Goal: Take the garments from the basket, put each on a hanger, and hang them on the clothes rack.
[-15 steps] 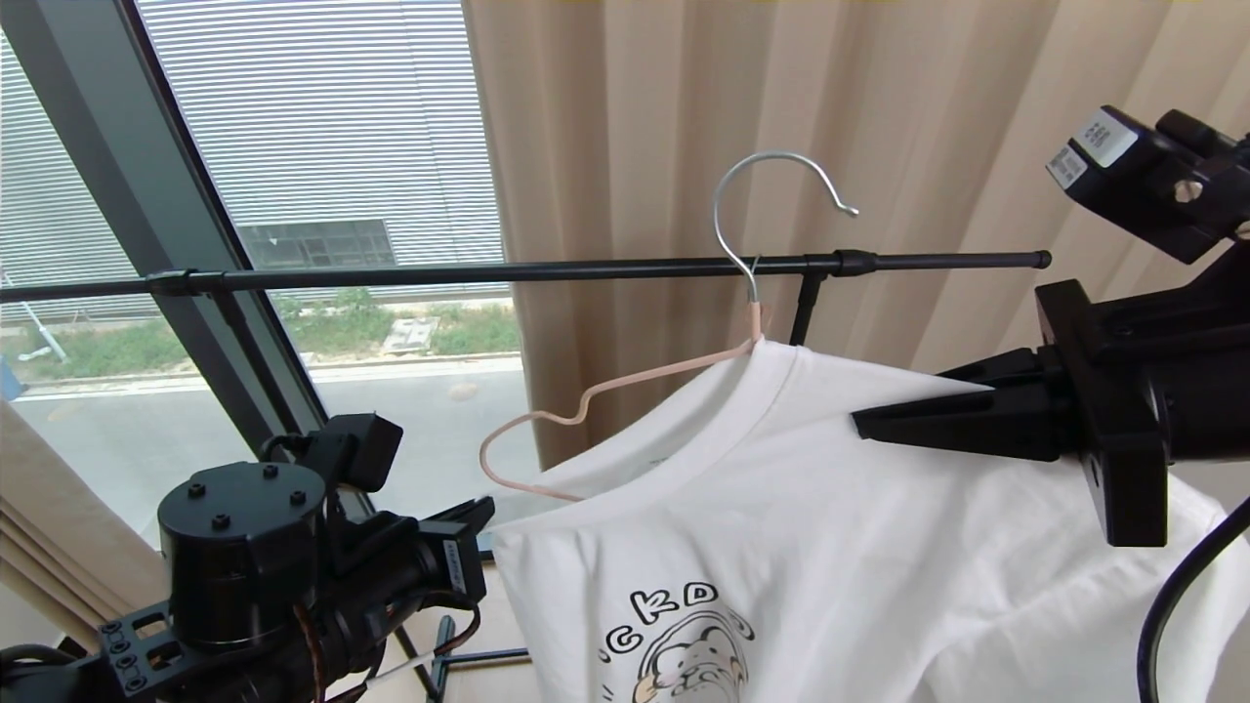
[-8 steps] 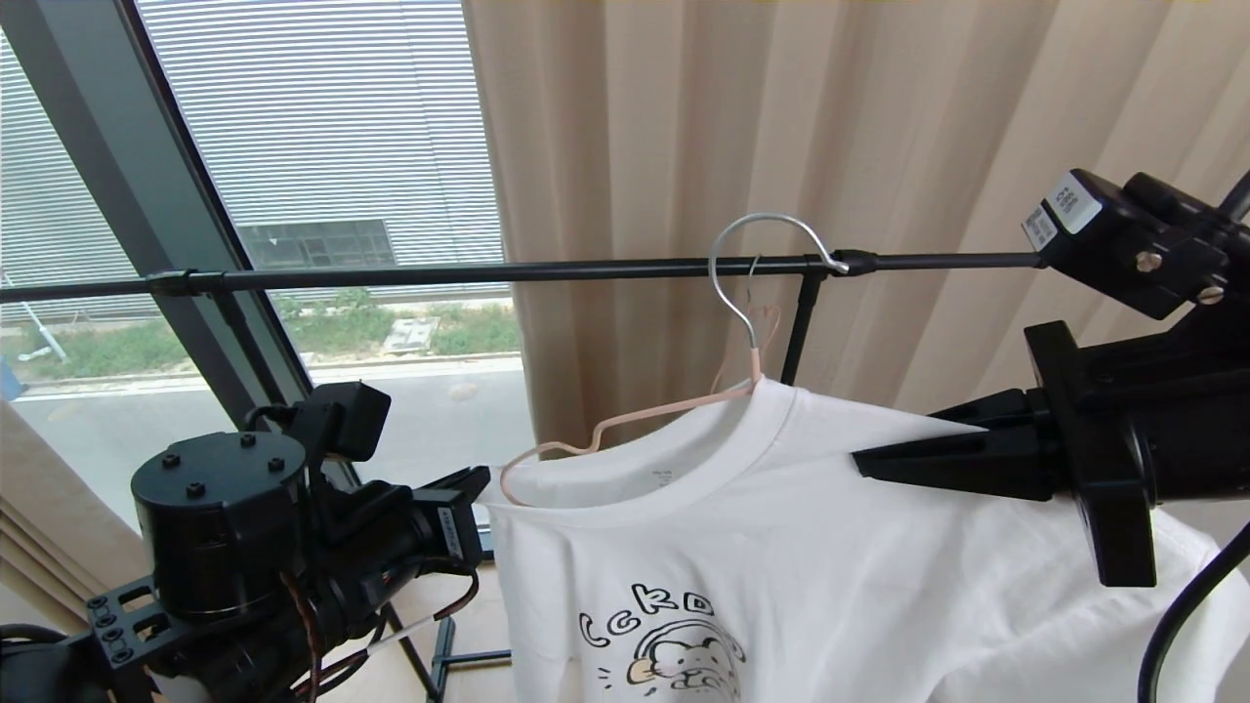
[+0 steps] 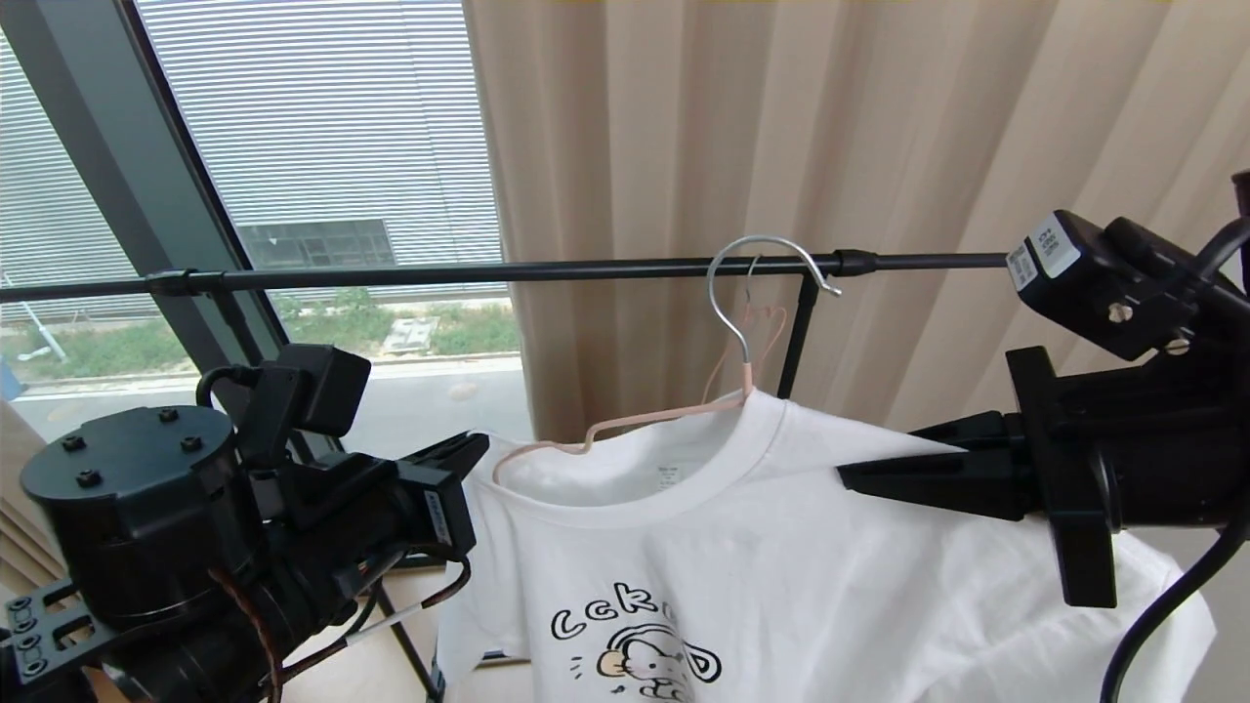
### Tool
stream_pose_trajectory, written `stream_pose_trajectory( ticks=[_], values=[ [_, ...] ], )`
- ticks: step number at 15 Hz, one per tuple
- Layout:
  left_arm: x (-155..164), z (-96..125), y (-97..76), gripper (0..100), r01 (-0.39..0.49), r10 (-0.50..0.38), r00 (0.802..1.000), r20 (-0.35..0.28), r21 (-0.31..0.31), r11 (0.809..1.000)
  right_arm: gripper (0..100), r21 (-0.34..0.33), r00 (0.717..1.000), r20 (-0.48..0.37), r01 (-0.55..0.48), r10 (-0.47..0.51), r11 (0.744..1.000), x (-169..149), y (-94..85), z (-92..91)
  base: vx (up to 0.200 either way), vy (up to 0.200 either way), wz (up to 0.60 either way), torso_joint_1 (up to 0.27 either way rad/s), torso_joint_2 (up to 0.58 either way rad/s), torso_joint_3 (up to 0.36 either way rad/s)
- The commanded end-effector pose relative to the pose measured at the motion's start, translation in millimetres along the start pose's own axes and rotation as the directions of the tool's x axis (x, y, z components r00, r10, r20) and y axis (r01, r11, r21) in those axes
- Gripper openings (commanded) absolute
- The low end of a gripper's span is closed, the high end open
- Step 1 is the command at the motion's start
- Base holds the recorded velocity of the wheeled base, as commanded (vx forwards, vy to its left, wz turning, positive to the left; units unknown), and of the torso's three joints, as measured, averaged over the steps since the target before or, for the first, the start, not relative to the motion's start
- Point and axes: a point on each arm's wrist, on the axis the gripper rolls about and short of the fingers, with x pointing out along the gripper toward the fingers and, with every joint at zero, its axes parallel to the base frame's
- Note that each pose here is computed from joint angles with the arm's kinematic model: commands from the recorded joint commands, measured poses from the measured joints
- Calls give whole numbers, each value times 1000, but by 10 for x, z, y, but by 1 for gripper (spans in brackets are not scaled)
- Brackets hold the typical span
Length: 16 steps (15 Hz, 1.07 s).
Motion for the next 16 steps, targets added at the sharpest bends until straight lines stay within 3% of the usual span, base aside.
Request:
stream_pose_trajectory(
  ticks=[1,7,9,14,16],
  values=[
    [-80,134,-111,0,52,-54,997,58,33,998,0,1,1000,0,-3,3,1000,126,7,-193,0,0,0,0,0,0],
    [-90,270,-266,0,102,-117,988,104,140,985,0,45,998,68,-15,12,999,203,-2,-248,0,0,0,0,0,0],
    [-75,304,-301,0,111,-131,985,113,172,979,0,30,995,104,1,-4,1000,261,-11,-303,0,0,0,0,0,0],
    [-112,369,-493,0,195,-219,968,126,178,965,0,36,995,96,-2,-2,999,455,-72,-370,0,0,0,0,0,0],
    [-128,422,-545,0,253,-279,951,136,182,950,0,34,995,97,-1,-2,999,592,-104,-454,0,0,0,0,0,0]
  ],
)
